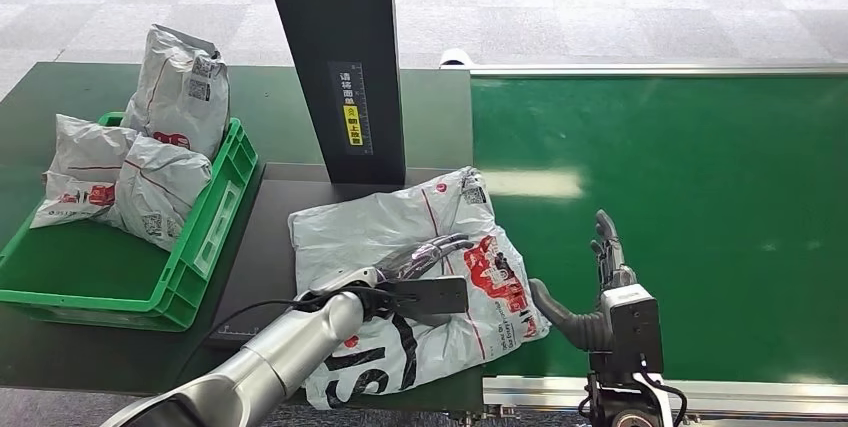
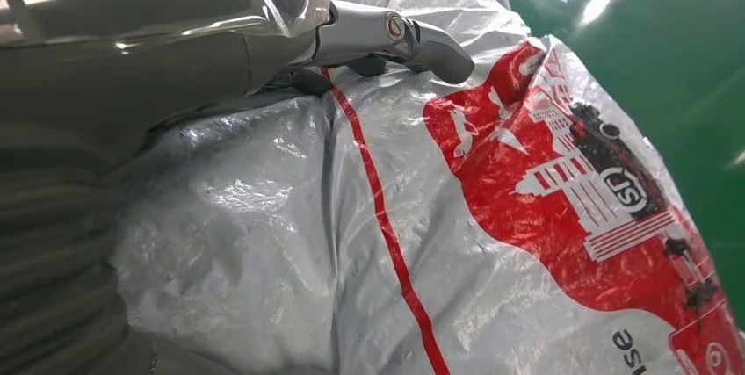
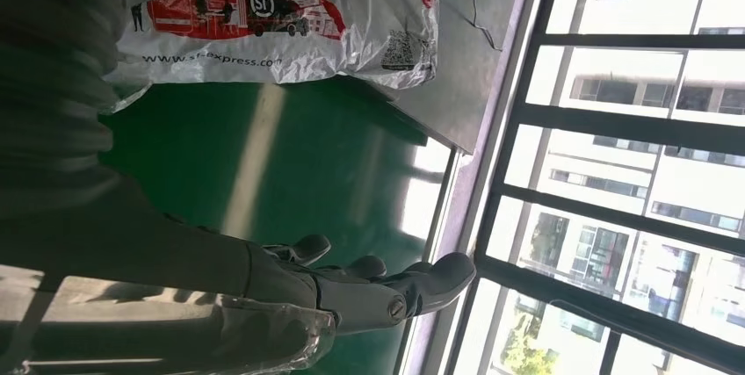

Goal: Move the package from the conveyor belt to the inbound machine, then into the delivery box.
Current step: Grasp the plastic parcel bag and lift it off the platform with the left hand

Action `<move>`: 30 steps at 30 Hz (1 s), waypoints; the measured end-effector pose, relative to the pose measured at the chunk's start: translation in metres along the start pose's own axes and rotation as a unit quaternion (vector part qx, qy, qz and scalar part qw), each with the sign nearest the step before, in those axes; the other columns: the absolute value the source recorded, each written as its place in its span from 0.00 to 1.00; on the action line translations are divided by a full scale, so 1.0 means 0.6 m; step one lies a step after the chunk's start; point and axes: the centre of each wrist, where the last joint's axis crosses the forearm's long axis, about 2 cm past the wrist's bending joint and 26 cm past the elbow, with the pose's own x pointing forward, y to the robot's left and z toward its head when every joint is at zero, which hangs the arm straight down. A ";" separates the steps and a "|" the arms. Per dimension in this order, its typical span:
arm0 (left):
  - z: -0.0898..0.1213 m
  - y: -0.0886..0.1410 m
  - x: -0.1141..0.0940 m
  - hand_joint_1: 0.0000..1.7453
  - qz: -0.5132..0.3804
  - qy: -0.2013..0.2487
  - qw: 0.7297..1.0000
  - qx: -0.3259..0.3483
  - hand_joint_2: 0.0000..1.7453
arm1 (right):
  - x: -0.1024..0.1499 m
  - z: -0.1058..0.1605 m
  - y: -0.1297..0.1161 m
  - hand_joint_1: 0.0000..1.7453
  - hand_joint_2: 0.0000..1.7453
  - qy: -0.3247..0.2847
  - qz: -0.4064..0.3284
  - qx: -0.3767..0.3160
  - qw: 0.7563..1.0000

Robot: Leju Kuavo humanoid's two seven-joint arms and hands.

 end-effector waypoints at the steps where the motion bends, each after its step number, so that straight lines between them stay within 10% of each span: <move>1: -0.003 0.001 0.002 0.00 -0.007 0.009 1.000 -0.006 1.00 | -0.001 -0.002 0.001 0.00 1.00 0.000 0.000 0.000 1.000; 5: -0.011 0.007 0.009 0.99 -0.039 0.044 0.998 -0.032 1.00 | -0.005 -0.008 0.005 0.00 1.00 0.003 -0.001 0.002 1.000; 23: 0.044 0.026 -0.074 1.00 0.050 0.019 0.989 0.138 1.00 | -0.020 0.034 -0.010 0.00 1.00 0.027 0.005 -0.040 0.999; 30: 0.122 0.113 -0.099 1.00 0.019 0.010 0.893 0.449 1.00 | -0.017 0.047 -0.021 0.00 1.00 0.027 0.005 -0.065 0.998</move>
